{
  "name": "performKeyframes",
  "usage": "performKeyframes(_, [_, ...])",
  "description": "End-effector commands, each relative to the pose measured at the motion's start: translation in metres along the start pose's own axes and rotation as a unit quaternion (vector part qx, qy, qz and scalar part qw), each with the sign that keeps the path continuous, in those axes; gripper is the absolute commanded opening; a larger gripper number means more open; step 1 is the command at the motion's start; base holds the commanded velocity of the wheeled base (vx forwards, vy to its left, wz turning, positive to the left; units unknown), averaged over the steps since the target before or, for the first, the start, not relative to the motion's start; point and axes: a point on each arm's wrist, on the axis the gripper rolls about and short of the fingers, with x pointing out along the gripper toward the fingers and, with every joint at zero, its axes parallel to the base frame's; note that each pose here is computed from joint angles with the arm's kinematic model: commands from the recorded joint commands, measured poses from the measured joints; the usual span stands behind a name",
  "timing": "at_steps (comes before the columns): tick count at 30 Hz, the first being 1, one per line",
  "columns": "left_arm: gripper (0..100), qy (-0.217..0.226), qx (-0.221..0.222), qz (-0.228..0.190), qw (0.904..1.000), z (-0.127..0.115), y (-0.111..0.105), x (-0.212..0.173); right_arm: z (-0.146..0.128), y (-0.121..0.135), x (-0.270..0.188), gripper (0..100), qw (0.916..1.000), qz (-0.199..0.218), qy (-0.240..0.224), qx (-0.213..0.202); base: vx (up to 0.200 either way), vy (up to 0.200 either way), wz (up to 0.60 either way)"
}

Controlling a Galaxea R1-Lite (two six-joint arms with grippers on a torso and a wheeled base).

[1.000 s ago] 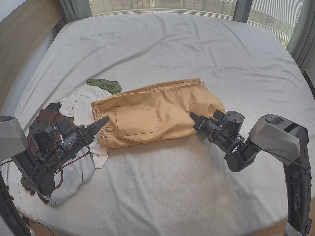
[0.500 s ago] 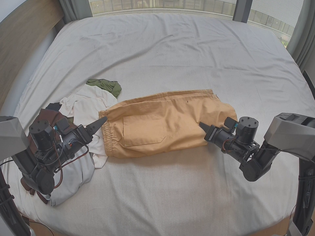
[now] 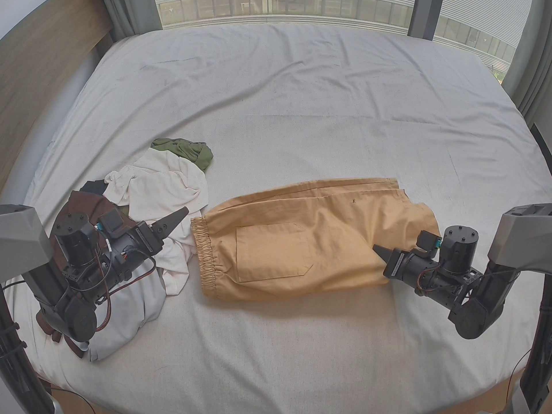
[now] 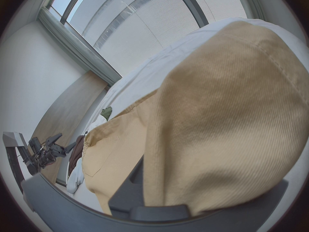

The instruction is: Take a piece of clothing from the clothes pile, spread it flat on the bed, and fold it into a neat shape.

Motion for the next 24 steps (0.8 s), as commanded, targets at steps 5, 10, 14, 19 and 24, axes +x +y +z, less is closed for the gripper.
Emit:
performKeyframes(5, [100, 0.017, -0.005, 0.002, 0.9998, -0.009, 0.001, 0.001, -0.007, -0.006, -0.011, 0, 0.9999, -0.01, 0.008, 0.0, 0.0, 0.0, 0.0])
performKeyframes(10, [100, 0.037, -0.009, 0.002, 0.9993, -0.021, 0.0, 0.003, -0.017, -0.012, -0.01, 0, 0.9997, -0.016, 0.02, -0.006, 0.0, 0.0, 0.0])
performKeyframes(14, [100, 0.048, -0.012, 0.002, 0.9988, -0.027, -0.001, 0.003, -0.019, -0.016, -0.009, 0, 0.9993, -0.021, 0.025, -0.019, 0.0, 0.0, 0.0])
performKeyframes(19, [100, 0.052, -0.013, 0.005, 0.9985, -0.029, 0.001, 0.003, -0.023, -0.014, -0.014, 100, 0.9989, -0.014, 0.041, -0.017, 0.0, 0.0, 0.0])
performKeyframes(24, [100, 0.052, -0.012, 0.005, 0.9986, -0.029, 0.001, 0.004, -0.039, -0.01, -0.03, 100, 0.9953, -0.003, 0.095, -0.017, 0.0, 0.0, 0.0])
